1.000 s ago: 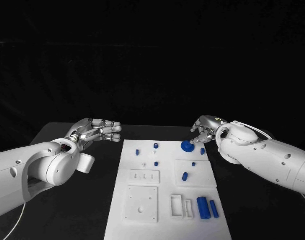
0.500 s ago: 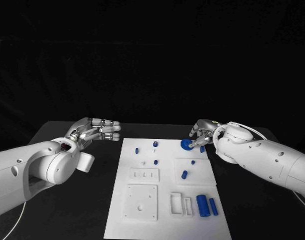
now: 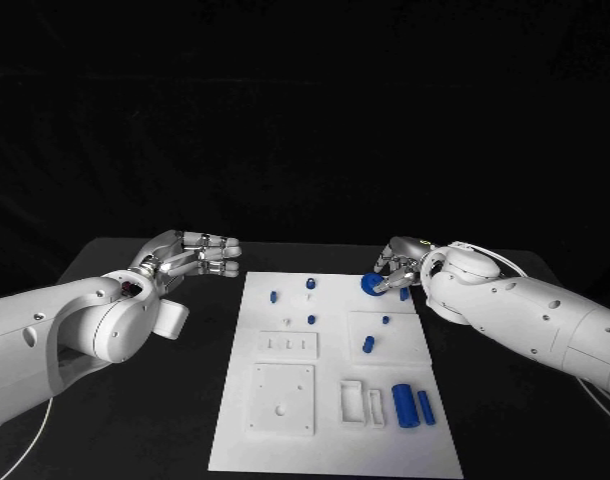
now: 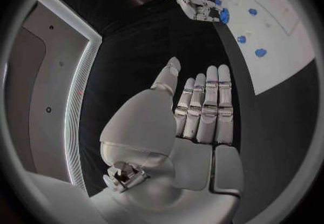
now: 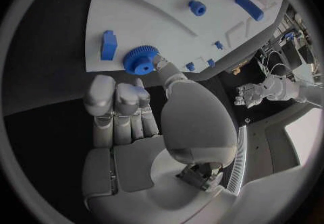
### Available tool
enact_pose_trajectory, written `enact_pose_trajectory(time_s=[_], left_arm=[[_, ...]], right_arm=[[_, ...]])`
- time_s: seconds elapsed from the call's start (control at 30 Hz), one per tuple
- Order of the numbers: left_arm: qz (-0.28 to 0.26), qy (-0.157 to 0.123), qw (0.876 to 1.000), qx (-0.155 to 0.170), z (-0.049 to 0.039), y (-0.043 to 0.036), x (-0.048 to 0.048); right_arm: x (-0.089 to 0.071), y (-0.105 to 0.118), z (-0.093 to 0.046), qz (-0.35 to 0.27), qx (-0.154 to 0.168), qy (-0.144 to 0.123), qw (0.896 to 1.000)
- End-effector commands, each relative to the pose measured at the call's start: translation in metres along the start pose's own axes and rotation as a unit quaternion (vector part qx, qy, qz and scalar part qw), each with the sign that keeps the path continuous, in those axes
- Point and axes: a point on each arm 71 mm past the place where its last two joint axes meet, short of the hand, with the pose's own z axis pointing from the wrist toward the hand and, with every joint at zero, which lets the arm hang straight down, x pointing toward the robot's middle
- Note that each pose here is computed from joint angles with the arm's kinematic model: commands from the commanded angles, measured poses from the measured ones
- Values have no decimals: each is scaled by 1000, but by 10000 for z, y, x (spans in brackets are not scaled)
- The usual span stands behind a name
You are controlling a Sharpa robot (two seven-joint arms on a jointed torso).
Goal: Assemble the parts on the task board
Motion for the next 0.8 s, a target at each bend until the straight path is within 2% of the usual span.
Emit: enact_pose_trajectory(time_s=[0.03,0.8], left_arm=[[0,8,1000,2,3,-7,21],[2,11,1000,0,2,-6,27]], right_arm=[[27,6,5,-1,0,7,1000],[145,-13,57,-2,9,25,1000]])
